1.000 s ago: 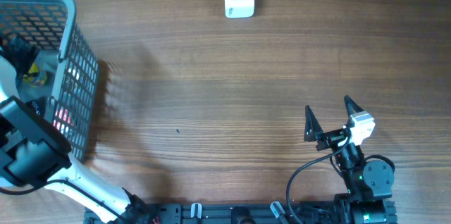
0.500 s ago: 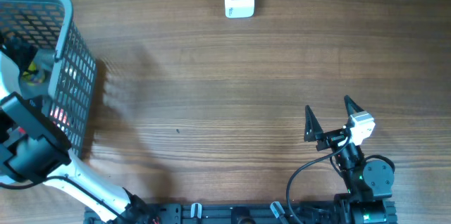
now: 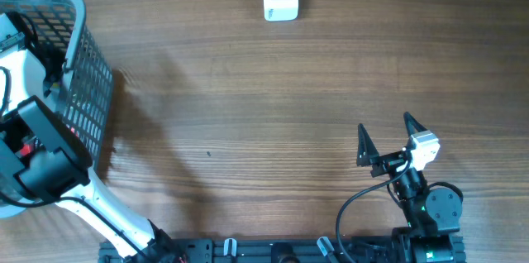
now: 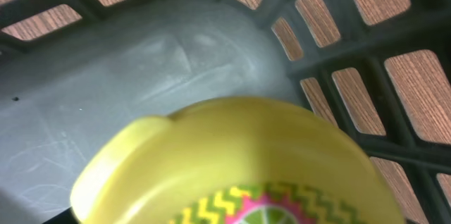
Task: Scan the item barcode
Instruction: 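Reach the left gripper into the basket and grasp the yellow Mentos bottle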
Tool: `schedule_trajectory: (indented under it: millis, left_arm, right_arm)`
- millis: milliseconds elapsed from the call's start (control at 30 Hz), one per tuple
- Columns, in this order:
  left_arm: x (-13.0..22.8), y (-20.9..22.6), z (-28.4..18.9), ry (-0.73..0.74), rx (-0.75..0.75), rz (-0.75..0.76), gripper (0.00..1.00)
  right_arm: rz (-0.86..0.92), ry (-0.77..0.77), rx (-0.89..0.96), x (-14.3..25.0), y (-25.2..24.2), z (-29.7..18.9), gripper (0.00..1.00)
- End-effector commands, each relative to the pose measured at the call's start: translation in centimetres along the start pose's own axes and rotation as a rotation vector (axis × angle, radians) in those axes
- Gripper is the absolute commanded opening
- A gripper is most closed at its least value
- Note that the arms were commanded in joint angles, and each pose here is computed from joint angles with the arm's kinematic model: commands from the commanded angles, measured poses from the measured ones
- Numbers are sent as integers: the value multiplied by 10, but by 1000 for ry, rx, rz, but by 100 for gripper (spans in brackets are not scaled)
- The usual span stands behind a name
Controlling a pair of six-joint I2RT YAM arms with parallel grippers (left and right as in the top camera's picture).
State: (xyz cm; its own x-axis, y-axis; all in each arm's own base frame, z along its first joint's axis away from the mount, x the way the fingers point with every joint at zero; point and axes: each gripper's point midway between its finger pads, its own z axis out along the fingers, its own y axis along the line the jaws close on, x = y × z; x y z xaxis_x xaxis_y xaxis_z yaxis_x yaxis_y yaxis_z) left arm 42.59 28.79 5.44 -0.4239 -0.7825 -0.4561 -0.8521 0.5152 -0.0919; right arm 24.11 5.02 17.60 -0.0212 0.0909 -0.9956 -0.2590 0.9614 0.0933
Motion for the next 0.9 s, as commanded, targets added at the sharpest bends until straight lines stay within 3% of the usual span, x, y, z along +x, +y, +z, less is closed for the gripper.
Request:
schedule_trajectory:
  millis: [0, 33, 67, 133, 633, 867]
  left_arm:
    - [-1, 13, 5, -16, -67, 3, 64]
    - [-2, 13, 4, -17, -65, 2, 59]
    - [-3, 13, 3, -20, -64, 2, 48]
    - [-6, 12, 0, -32, -58, 0, 43]
    - [-42, 9, -63, -167, -20, -27, 38]
    - [-62, 9, -135, -271, 33, -49, 38]
  right_arm:
    - [15, -11, 3, -2, 0, 0, 100]
    - [15, -11, 3, -2, 0, 0, 100]
    - [15, -11, 3, -2, 0, 0, 100]
    - [15, -11, 3, -2, 0, 0, 100]
    - [15, -11, 3, -2, 0, 0, 100]
    - [15, -11, 3, -2, 0, 0, 100]
